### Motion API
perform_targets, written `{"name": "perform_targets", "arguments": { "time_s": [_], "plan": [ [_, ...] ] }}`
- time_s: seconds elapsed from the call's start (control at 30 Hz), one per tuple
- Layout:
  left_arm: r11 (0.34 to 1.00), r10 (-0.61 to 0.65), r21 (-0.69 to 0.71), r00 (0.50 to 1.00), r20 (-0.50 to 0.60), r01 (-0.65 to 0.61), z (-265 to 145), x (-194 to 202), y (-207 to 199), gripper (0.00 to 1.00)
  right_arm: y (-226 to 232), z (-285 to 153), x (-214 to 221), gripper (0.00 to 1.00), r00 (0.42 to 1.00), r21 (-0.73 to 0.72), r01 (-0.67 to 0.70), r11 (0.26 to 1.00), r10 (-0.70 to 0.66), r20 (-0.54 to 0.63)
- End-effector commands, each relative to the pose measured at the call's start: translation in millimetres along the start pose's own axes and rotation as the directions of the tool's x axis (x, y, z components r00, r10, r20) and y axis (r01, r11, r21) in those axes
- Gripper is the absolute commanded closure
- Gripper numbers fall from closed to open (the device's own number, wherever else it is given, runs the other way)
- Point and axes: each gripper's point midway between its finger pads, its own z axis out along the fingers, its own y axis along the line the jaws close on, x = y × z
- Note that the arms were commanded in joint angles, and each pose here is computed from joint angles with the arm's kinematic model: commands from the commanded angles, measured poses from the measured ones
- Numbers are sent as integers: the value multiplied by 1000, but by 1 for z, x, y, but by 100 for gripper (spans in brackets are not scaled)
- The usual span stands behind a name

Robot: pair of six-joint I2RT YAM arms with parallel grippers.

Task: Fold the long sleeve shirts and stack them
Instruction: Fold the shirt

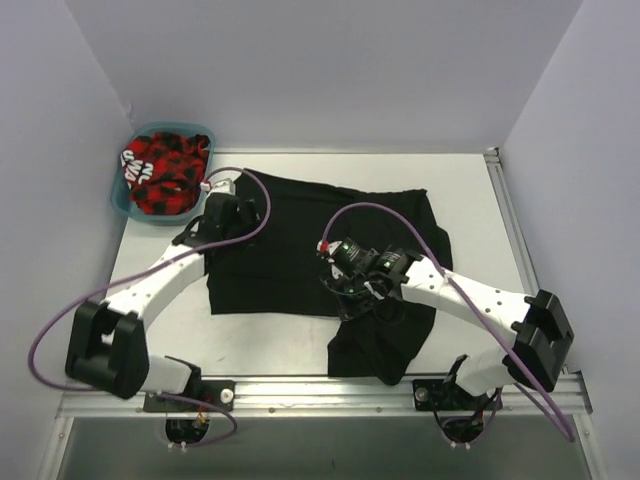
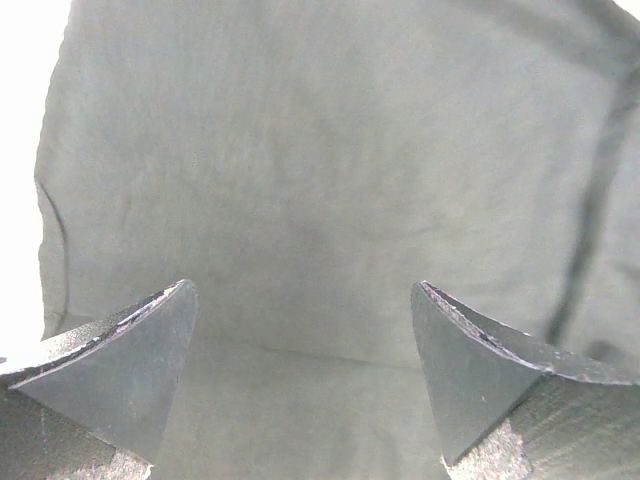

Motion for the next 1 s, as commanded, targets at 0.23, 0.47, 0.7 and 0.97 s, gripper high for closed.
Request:
{"name": "perform_targets", "arguments": {
  "time_s": [0.23, 0.47, 0.7, 0.97],
  "plan": [
    [998, 14, 57, 989, 147, -22, -58, -34, 1, 3, -22, -47, -92, 22, 957, -28, -165, 986, 167, 238],
    [997, 0, 71, 1000, 28, -2, -32, 3, 0, 3, -118, -50, -68, 26, 850, 98, -480, 872, 434, 298],
    [996, -5, 85, 998, -59, 10, -23, 49, 5, 3, -143, -8, -3, 25, 797, 159, -599, 785, 565, 214],
    [997, -17, 72, 993, -116, 25, -20, 81, 16, 3, -156, 28, -2, 22, 750, 122, -655, 746, 622, 225]
  ]
}}
